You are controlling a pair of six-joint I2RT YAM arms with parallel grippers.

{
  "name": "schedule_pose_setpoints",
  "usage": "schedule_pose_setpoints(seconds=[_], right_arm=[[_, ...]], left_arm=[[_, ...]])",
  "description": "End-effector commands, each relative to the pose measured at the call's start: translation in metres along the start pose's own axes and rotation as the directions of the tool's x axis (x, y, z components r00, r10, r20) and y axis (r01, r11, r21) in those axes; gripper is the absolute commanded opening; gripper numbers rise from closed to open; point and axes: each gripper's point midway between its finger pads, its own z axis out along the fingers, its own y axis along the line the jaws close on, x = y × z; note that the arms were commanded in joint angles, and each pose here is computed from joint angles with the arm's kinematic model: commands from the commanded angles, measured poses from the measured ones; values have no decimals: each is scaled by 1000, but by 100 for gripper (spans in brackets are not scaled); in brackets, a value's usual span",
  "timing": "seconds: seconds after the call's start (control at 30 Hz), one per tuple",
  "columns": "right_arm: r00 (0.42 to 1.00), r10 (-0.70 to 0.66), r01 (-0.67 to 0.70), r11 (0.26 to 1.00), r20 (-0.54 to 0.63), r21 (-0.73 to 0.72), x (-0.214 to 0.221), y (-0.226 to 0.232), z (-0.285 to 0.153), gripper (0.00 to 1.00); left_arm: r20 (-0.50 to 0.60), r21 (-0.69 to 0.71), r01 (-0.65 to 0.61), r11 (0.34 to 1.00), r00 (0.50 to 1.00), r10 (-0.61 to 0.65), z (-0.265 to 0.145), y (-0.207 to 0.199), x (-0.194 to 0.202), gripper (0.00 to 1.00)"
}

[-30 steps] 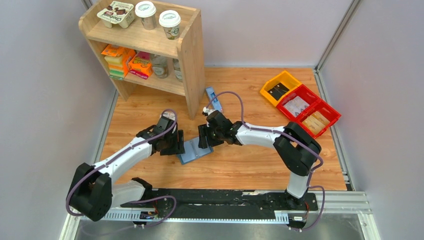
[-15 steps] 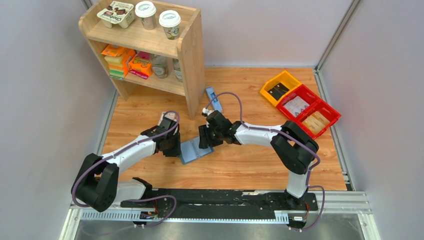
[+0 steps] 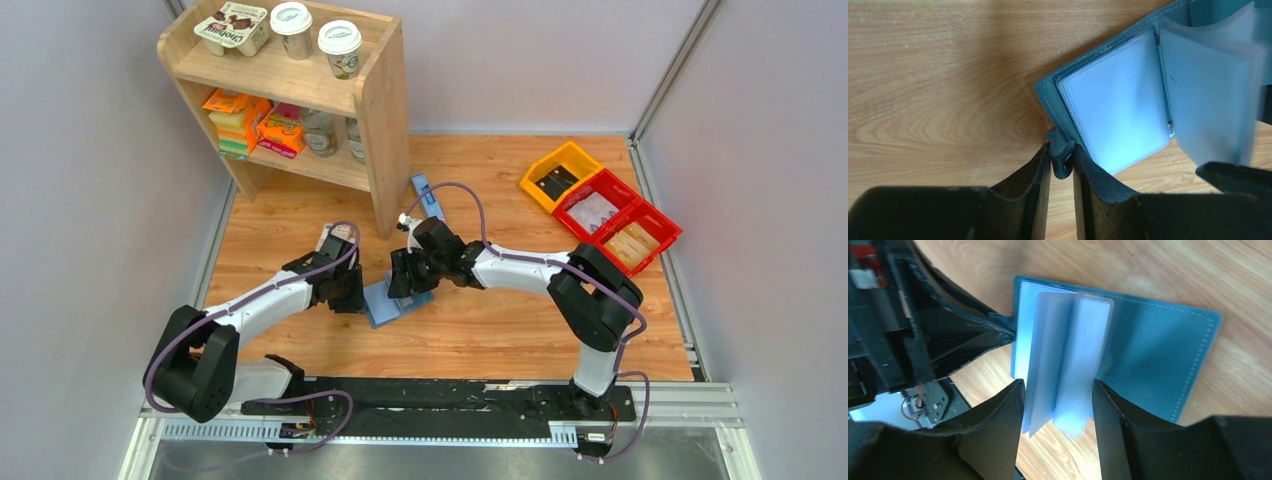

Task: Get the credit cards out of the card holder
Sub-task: Remove the credit card from the card holder.

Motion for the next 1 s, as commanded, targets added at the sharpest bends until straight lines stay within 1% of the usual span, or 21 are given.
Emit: schedule_pose_setpoints(seconds=[0.0,0.1,0.23,0.3,0.43,0.57,0.63,0.67,0.73,0.87,0.9,0.97], right_arm=[[996,-53,65,982,75,-176,-30,49,-14,56],[997,-54,62,979,47,-193,-24,52,-9,56],[998,-53,59,978,36,-199,-21,52,-6,55],[998,-56,62,982,37,-180,-21,48,-6,54],[998,-45,46,999,45,-18,-23,18,-5,49],[997,-9,0,993,75,118,-28,-16,-13,48],[996,9,-24,984,86,175,-31,-35,-19,50],[996,17,-35,979,91,202,-32,-43,-22,52],[993,27,-52,971,112,232,-36,-55,-32,56],[980,29,-87,954,198,288,-53,-77,-61,64],[976,38,-102,949,216,297,-57,-84,-69,65],[966,42,-120,947,254,297,-66,-89,-84,66]], left_arm=[[7,42,13,999,1000,-13,3,-8,-2,29],[10,51,14,999,1000,-14,3,-10,-2,29],[15,52,16,999,1000,-17,2,-10,-3,29],[18,50,19,999,1000,-20,2,-9,-3,29],[36,45,27,999,999,-29,-1,-8,-5,29],[91,30,38,999,995,-41,-10,-4,-11,35],[129,32,42,999,991,-46,-18,-4,-16,41],[139,30,47,998,989,-50,-20,-3,-17,46],[178,13,55,998,982,-57,-27,1,-22,54],[285,2,67,998,956,-65,-50,6,-38,66],[317,6,69,998,946,-67,-57,6,-42,68],[361,-3,75,997,930,-69,-68,10,-49,74]])
